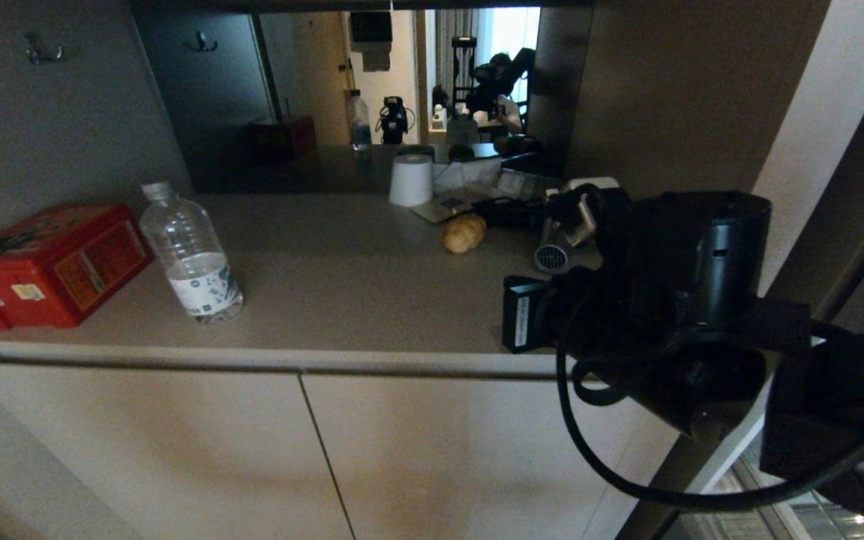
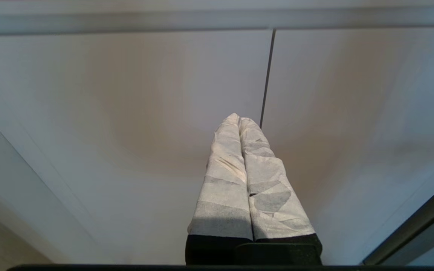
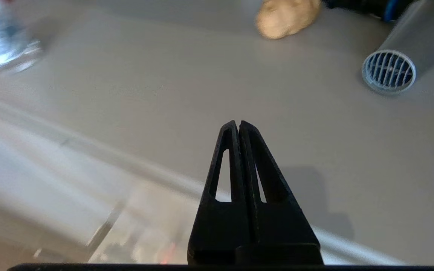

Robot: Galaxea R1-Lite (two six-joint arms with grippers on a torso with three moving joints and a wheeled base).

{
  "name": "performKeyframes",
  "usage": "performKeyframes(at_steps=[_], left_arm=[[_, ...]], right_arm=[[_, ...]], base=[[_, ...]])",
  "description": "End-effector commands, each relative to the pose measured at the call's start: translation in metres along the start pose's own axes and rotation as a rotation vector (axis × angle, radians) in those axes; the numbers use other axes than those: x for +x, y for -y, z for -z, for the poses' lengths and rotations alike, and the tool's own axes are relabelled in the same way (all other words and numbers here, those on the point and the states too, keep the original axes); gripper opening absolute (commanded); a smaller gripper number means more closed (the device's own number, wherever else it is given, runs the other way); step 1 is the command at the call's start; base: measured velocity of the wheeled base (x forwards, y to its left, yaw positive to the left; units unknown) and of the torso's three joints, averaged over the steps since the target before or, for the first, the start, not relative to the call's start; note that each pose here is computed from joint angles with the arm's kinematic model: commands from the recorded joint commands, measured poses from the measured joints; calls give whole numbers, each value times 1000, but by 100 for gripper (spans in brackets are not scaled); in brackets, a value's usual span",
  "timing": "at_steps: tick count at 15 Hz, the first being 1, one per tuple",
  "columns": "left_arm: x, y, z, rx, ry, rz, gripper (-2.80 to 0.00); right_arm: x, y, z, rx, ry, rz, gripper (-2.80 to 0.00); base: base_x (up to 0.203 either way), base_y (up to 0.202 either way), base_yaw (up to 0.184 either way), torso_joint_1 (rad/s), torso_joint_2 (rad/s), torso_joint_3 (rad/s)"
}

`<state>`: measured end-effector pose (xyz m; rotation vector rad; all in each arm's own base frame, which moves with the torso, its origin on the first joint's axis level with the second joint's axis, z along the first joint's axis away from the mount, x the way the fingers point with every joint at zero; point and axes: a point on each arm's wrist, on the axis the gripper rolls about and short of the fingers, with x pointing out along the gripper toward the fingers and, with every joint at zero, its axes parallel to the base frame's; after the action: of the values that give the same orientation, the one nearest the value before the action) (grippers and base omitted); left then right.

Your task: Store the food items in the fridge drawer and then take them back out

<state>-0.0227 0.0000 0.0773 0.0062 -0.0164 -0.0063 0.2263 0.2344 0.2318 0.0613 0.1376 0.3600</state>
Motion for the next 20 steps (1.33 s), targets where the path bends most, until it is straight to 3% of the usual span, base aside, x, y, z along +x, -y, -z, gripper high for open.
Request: performKeyframes(at_steps=[1,8,13,14,20], left_arm=[[1,0,3,0,-10,0,-280],[1,0,3,0,-10,0,-280],[1,0,3,0,-10,0,-280],[1,0,3,-2,-10,0,-280],[1,0,3,-2,-10,0,-280]], right_arm=[[18,-7,5,-5,-3,28,-280],[70,-19,-8,-35,53,139,-280],[82,-16,-26,-41,110,175,-280],[81,-16,-31,-38,125,174,0],[85,-17,-52,-27,188,184,0]], base=[[0,0,0,3,6,-194],[0,0,0,4,6,-201],[0,0,0,3,4,-180],[0,0,0,7,17,-75],[0,0,0,-1,2,-7]])
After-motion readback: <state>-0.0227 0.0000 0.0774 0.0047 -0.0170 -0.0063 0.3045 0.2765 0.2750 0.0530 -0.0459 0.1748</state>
